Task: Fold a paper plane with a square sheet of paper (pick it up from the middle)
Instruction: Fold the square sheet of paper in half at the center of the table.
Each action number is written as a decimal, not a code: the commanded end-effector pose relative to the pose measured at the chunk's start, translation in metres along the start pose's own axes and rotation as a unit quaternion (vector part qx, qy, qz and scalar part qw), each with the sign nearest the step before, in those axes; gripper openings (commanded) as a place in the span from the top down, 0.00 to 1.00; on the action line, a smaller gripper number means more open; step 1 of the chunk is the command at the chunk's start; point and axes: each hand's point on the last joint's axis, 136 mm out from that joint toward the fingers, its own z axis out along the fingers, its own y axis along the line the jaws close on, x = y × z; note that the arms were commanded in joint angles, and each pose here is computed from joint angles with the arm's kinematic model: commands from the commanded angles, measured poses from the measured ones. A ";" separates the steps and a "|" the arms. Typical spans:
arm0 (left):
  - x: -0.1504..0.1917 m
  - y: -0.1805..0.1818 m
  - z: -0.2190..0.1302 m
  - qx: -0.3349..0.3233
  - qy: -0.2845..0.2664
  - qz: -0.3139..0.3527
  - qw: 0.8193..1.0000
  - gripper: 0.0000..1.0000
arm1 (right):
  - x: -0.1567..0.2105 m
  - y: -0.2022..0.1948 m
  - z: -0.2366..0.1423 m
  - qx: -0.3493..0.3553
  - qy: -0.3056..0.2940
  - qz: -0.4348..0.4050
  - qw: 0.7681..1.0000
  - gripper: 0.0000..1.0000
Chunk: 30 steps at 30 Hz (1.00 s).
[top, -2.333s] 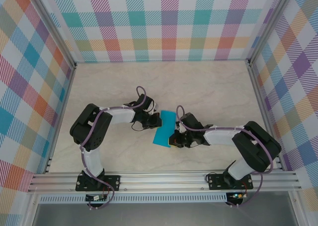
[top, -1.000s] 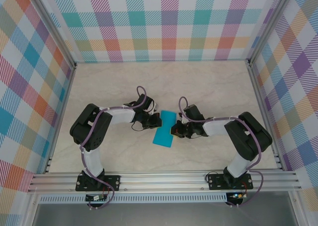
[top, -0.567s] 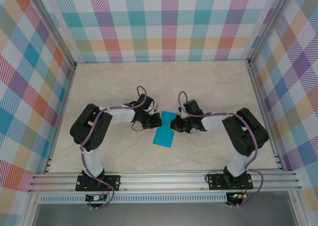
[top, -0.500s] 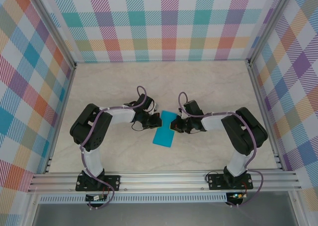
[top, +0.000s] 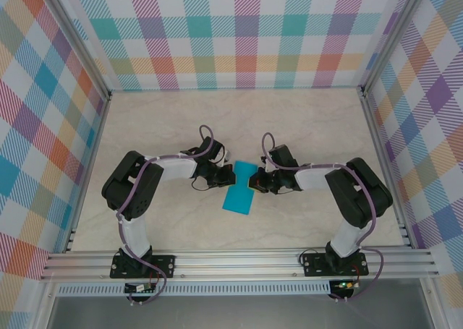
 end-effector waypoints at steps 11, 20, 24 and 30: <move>0.042 0.050 0.008 -0.102 0.061 -0.033 0.992 1.00 | -0.020 -0.017 0.005 0.037 -0.004 -0.002 0.999 1.00; 0.044 0.052 0.007 -0.106 0.065 -0.032 0.992 1.00 | -0.022 -0.015 0.003 0.030 0.004 0.010 0.999 1.00; 0.044 0.050 0.007 -0.102 0.063 -0.031 0.992 1.00 | -0.035 0.009 -0.010 0.009 -0.011 -0.010 1.000 1.00; 0.042 0.048 0.006 -0.100 0.062 -0.030 0.993 1.00 | -0.044 0.003 -0.009 0.020 -0.012 -0.010 1.000 1.00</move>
